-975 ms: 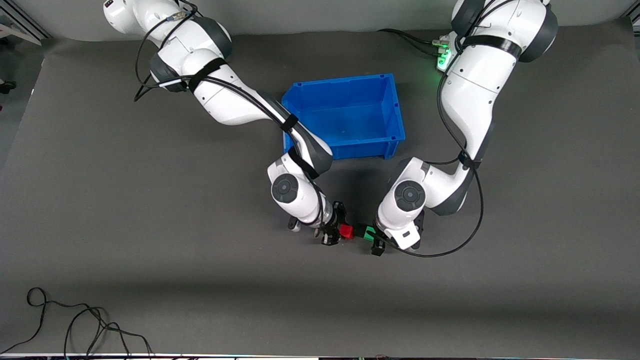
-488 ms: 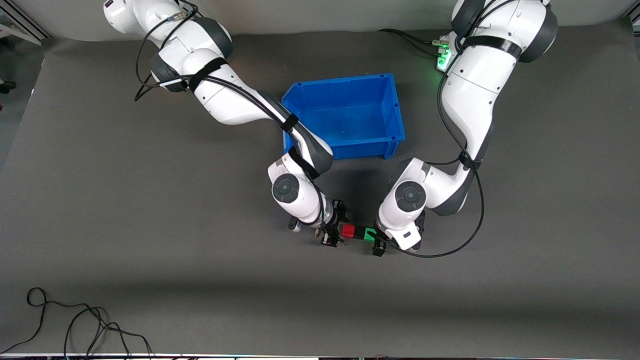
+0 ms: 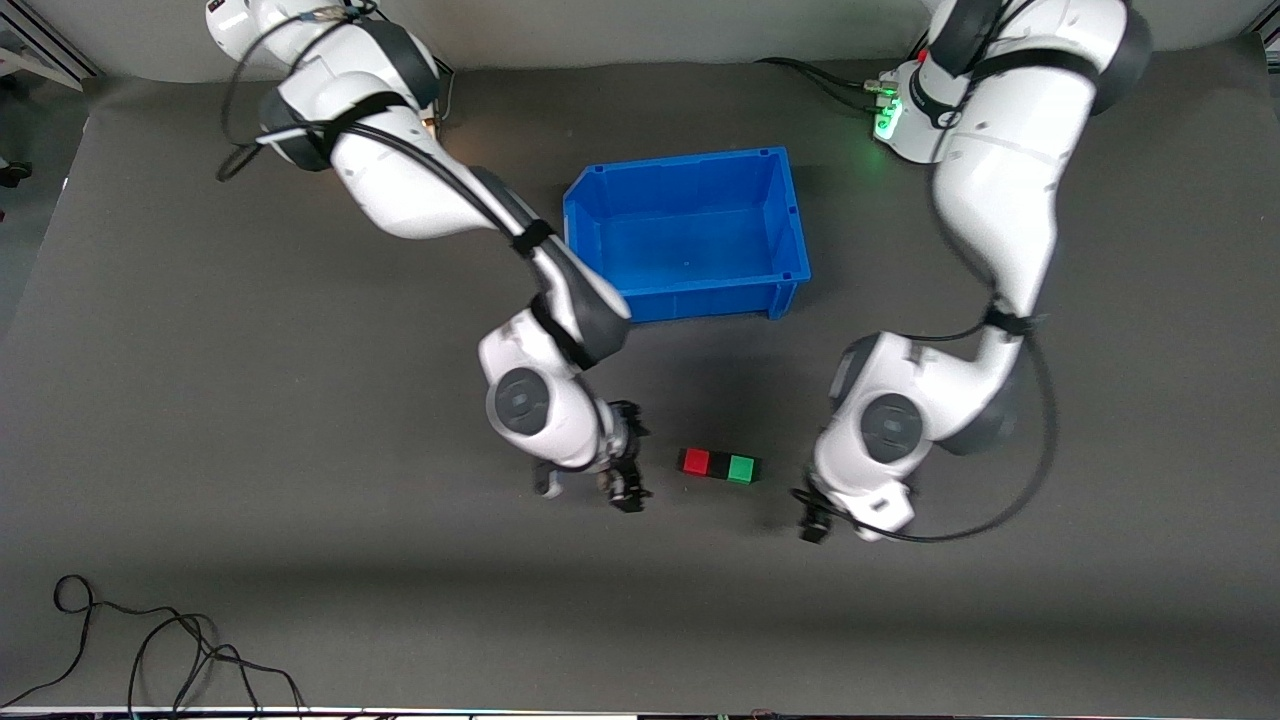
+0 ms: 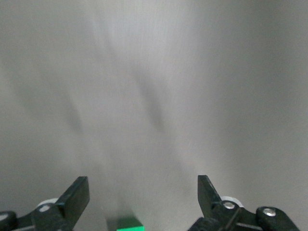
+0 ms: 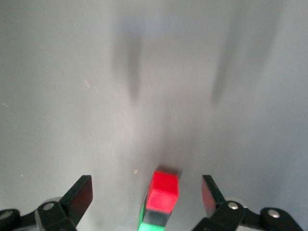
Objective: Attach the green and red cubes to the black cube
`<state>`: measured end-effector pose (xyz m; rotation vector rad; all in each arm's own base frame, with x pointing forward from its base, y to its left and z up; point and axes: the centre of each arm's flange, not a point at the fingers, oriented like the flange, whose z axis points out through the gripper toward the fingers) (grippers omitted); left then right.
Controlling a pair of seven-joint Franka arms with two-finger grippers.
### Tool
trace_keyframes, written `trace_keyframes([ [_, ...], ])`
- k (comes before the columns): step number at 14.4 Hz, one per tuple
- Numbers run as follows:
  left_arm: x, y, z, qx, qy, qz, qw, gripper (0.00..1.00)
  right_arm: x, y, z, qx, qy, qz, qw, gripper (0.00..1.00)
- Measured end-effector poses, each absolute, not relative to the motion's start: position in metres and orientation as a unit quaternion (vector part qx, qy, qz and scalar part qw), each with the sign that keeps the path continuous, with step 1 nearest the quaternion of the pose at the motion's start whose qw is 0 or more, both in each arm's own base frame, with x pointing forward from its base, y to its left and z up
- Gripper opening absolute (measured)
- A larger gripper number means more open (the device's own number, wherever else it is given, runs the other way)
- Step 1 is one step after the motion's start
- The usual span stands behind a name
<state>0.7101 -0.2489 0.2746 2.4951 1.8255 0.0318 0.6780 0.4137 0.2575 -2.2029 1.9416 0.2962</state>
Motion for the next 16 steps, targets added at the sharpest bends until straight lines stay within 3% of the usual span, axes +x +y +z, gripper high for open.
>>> trace_keyframes([
  [4, 0.719, -0.193, 0.359, 0.832, 0.555, 0.002, 0.008, 1.00, 0.708, 0.281, 0.301, -0.830, 0.539, 0.138, 0.037, 1.00],
  [8, 0.699, -0.115, 0.456, 0.868, 0.494, -0.043, 0.006, 1.00, 0.722, 0.193, 0.359, -0.875, 0.465, 0.125, 0.048, 1.00],
  [16, 0.612, 0.039, 0.601, 0.935, 0.343, -0.093, 0.000, 1.00, 0.682, 0.162, 0.441, -0.935, 0.347, 0.064, 0.014, 1.00],
])
